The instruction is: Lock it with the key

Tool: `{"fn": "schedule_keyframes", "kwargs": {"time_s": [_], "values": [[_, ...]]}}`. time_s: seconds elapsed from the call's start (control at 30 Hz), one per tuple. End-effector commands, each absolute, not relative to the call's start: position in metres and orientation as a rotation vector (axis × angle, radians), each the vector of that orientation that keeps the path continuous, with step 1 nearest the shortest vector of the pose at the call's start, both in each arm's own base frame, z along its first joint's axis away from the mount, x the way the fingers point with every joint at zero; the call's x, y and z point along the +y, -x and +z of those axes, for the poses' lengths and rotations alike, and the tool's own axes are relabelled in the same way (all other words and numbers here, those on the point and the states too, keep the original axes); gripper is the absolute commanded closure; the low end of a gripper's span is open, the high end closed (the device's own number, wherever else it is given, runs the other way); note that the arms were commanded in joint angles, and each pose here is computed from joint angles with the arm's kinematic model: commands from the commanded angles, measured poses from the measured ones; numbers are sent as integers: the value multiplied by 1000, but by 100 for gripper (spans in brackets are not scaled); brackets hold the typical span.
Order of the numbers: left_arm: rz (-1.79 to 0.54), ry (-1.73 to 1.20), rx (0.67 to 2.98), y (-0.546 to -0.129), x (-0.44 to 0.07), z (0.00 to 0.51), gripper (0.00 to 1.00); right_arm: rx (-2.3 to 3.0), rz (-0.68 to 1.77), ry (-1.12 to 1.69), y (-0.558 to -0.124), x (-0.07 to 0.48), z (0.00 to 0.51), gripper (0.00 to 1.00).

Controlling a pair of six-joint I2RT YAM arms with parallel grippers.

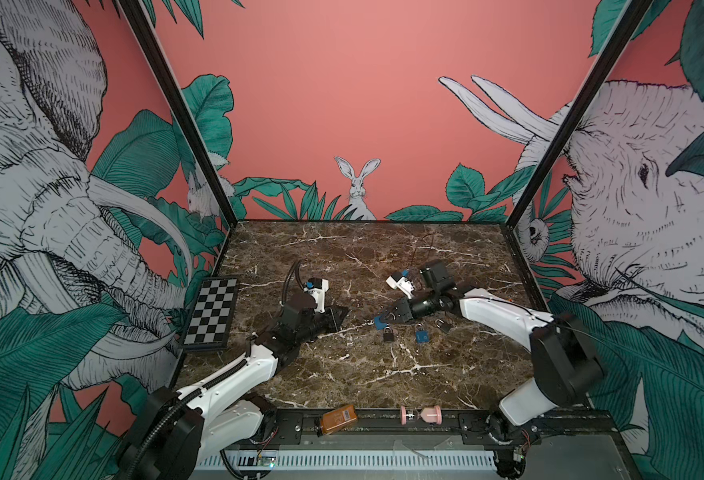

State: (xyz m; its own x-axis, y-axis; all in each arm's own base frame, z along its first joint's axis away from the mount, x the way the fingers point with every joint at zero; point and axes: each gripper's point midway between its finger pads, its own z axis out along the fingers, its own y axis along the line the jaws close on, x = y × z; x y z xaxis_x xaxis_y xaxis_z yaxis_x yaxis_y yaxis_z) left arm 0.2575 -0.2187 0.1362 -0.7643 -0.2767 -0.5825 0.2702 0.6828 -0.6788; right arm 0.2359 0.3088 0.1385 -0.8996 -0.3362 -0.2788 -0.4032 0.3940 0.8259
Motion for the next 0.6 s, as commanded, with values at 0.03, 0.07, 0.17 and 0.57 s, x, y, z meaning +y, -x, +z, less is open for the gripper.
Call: {"fn": "schedule_keyframes", "kwargs": {"time_s": [0.03, 0.07, 0.17, 0.57], "values": [[-1022, 100, 2122, -268, -208, 141, 100, 2529, 1604, 887, -235, 336, 143, 100], [-1036, 86, 2123, -267, -210, 138, 100, 2539, 1607, 918, -236, 342, 139, 100], [-1040, 24, 2157, -262, -215, 129, 100, 2589, 1589, 1021, -239, 355, 128, 100], [-1029, -67, 2145, -261, -219, 108, 100, 2754, 1472, 1189, -245, 366, 79, 100]]}}
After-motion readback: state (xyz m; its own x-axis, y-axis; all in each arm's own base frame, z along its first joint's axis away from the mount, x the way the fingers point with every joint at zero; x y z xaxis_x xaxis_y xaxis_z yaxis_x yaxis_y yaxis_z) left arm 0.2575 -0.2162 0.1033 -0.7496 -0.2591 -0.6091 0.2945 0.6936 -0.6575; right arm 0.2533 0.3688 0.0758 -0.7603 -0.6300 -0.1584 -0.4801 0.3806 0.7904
